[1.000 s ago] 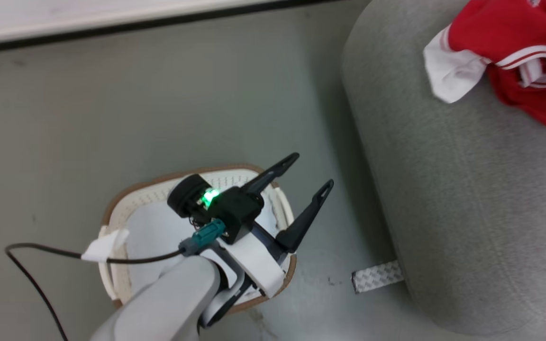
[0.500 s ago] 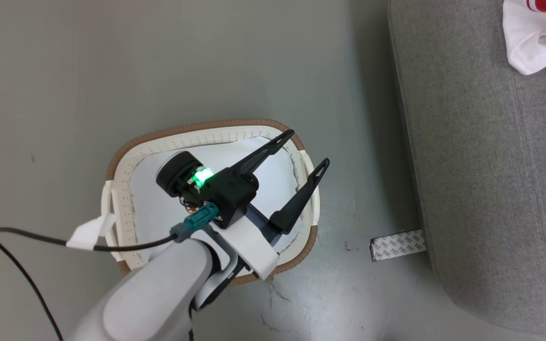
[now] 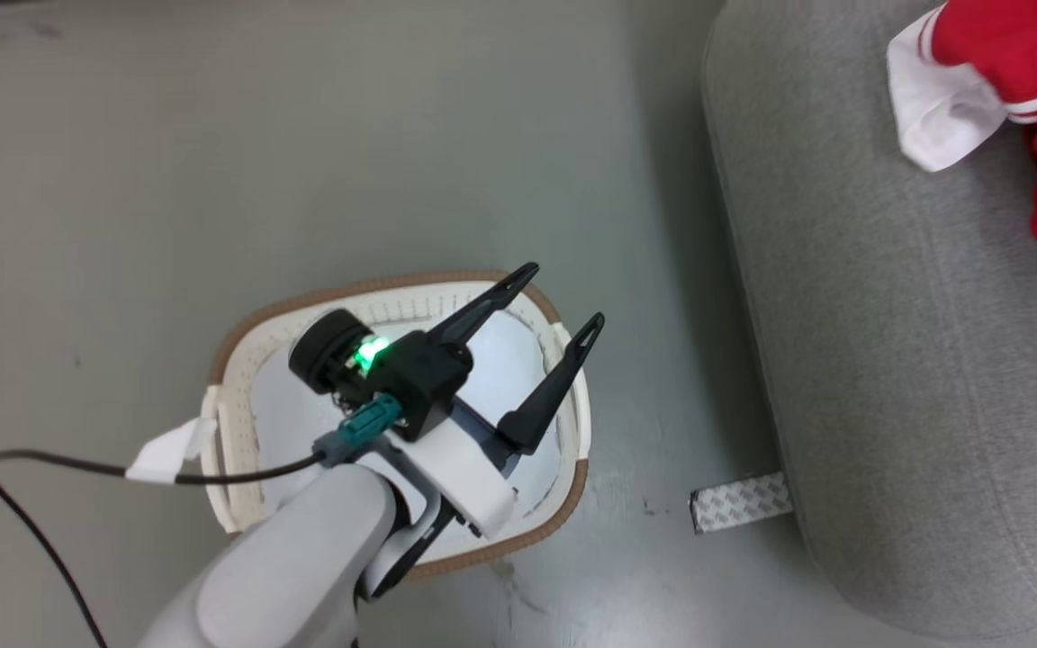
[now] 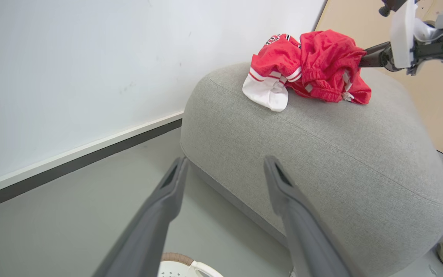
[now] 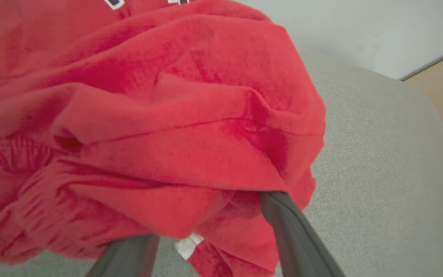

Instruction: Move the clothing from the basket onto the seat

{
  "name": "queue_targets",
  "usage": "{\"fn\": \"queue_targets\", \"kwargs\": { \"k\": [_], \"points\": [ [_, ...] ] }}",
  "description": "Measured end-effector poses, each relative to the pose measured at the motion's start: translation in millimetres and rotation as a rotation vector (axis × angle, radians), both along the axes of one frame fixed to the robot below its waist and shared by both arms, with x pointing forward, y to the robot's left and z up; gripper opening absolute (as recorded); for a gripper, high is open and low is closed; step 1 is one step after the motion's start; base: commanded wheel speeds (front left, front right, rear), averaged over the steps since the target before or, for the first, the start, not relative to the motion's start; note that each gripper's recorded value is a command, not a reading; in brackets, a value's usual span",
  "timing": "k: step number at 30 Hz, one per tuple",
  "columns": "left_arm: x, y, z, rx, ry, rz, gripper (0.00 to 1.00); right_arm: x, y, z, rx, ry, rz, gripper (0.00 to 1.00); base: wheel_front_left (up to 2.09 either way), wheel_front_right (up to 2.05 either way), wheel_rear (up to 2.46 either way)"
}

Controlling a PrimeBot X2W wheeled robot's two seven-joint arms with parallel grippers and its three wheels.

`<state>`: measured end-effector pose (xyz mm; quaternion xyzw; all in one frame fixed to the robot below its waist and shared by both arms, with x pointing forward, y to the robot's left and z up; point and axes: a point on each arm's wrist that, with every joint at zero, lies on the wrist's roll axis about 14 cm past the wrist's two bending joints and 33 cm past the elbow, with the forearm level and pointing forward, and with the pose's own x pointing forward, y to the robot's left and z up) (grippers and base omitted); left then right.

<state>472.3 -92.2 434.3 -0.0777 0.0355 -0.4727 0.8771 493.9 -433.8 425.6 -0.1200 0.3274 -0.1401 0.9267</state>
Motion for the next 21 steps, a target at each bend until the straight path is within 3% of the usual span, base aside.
{"fn": "queue_targets", "kwargs": {
  "k": [10, 21],
  "points": [
    [-11.7, 18.0, 41.6, -0.012, -0.047, 0.093, 1.0, -50.4, 1.8, 32.8, 0.004, 0.072, 0.028, 1.0, 0.0, 0.0, 0.0],
    [-10.6, 84.5, 110.0, -0.048, -0.165, 0.358, 1.0, -47.0, 43.8, 142.1, -0.026, -0.241, 0.232, 1.0, 0.0, 0.0, 0.0]
  ]
}}
